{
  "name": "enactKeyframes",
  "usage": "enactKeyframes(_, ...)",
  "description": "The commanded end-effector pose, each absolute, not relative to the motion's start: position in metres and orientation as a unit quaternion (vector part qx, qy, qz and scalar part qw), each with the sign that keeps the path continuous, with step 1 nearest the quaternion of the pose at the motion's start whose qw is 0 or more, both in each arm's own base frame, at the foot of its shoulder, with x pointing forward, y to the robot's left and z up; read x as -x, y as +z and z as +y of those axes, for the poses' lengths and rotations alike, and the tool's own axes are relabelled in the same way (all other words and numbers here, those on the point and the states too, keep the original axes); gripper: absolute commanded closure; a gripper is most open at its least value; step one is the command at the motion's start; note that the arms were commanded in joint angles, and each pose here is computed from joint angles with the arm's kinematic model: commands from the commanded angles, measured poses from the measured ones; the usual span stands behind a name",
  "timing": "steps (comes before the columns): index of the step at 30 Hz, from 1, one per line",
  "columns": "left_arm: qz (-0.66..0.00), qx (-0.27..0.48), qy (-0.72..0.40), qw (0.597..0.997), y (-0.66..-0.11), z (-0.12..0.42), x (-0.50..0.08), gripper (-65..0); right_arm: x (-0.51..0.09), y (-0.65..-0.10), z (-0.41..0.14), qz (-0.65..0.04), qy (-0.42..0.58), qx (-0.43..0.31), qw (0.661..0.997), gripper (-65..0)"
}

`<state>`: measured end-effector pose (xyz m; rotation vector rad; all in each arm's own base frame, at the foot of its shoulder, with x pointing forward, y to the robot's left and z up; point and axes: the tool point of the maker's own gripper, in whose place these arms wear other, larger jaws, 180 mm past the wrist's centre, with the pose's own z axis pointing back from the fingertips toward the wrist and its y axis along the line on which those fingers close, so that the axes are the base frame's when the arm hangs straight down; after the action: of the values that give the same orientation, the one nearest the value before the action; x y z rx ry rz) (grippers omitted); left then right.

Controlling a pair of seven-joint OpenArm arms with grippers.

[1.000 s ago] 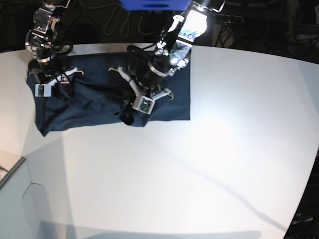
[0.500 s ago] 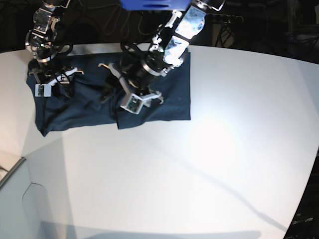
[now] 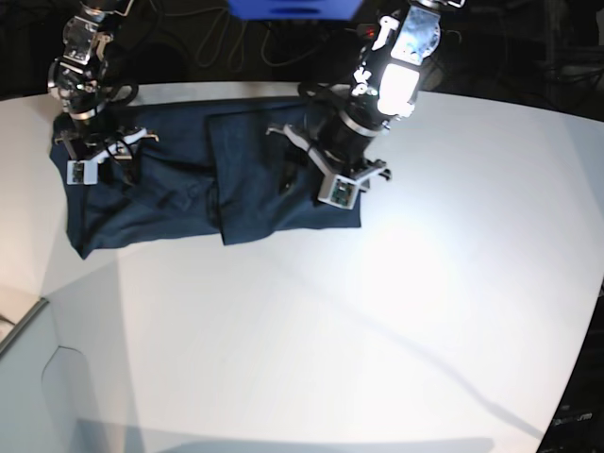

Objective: Layout the t-shirt on the table in an organized manner, then fold the t-shirt properly
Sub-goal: 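Carry the strip end with the left gripper over toward the right gripper, then release the folded half with the left gripper and lift away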

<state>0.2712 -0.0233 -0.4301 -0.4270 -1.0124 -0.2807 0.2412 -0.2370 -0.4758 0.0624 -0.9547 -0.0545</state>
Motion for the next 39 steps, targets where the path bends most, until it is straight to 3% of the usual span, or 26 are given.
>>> enactKeyframes(1, -0.497, 0.214, -0.133, 0.83, -0.419, -0.031, -0.281, -31.5, -0.238, -0.476, -0.239, -0.447, -0.013, -0.022, 0.894, -31.5)
enactKeyframes(11, -0.473, 0.23, -0.125, 0.842, -0.436, -0.051, -0.282, -31.6, -0.256, -0.425, -0.264, -0.505, -0.02, 0.026, 0.863, -40.2)
enactKeyframes(18, -0.458, 0.246, -0.15, 0.841, -0.442, -0.072, -0.272, -31.7, -0.268, -0.417, -0.301, -0.519, -0.06, 0.052, 0.851, -42.3)
enactKeyframes(28, -0.47, 0.243, -0.149, 0.835, -0.434, -0.068, -0.279, -31.7, -0.27, -0.448, -0.327, -0.481, -0.077, 0.043, 0.872, -42.3)
enactKeyframes(36, -0.538, 0.237, -0.15, 0.795, -0.378, -0.057, -0.298, -31.7, -0.261, -0.461, -0.327, -0.464, -0.079, 0.036, 0.881, -41.5)
enactKeyframes(39, -0.562, 0.226, -0.155, 0.78, -0.358, -0.042, -0.298, -31.7, -0.256, -0.466, -0.323, -0.456, -0.072, 0.032, 0.886, -37.1)
